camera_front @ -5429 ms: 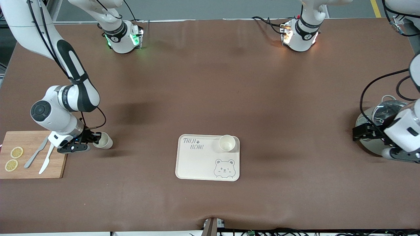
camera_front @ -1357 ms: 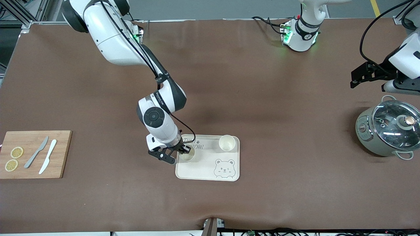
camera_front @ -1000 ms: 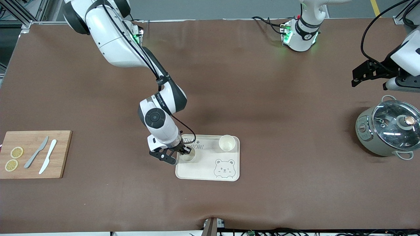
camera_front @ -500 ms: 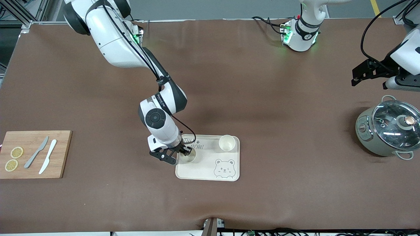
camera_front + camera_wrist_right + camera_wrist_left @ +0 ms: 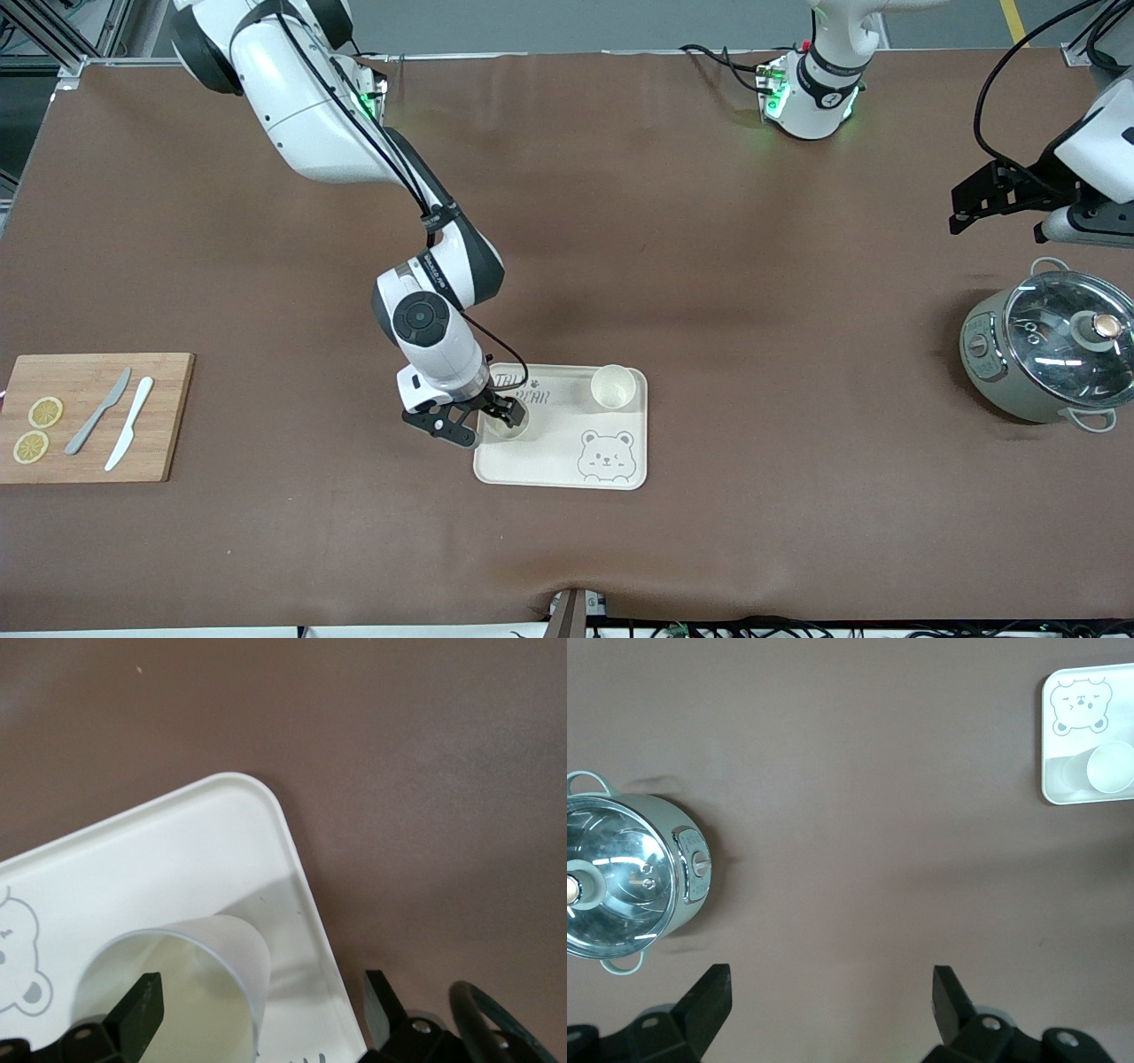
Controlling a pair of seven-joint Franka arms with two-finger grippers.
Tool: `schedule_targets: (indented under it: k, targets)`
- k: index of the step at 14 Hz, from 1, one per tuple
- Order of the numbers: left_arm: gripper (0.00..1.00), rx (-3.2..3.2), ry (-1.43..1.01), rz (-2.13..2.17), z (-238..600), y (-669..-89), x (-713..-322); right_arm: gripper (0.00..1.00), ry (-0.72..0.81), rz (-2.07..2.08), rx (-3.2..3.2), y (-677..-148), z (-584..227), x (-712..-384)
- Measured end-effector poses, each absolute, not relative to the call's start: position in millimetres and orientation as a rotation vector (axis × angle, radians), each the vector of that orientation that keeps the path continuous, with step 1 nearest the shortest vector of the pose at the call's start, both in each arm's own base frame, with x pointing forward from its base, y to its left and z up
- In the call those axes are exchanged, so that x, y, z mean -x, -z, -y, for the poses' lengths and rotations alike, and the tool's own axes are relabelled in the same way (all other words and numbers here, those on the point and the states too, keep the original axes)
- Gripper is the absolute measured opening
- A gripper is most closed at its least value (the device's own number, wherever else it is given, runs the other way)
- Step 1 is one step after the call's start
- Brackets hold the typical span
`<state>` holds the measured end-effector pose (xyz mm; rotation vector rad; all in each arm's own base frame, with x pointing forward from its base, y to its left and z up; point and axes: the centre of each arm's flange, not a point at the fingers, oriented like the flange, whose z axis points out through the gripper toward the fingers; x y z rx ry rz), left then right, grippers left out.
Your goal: Place white IKEA cup upright on tray with both arms
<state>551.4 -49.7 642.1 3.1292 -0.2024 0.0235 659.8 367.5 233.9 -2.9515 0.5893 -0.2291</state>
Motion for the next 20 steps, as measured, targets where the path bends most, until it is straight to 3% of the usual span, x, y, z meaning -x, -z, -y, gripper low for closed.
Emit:
schedule_targets:
  k: [4, 11, 16, 20]
  targets:
    - [1.00, -3.129, -0.053, 0.193, 46.5, -643.3, -553.8, 1.00, 0.165, -0.599, 2.994, -253.4, -366.5, -659.3]
    - [1.00, -3.129, -0.057, 0.190, 45.5, -642.3, -554.5, 1.00, -0.017, -0.538, 3.046, -415.9, -326.4, -644.2]
    - [1.00, -3.128, -0.084, 0.188, 45.2, -643.8, -556.3, 1.00, -0.129, -0.154, 3.102, -508.9, -159.4, -656.6]
    - [1.00, -3.128, -0.086, 0.188, 45.3, -644.0, -556.4, 1.00, -0.173, -0.123, 3.105, -561.8, -52.7, -640.5]
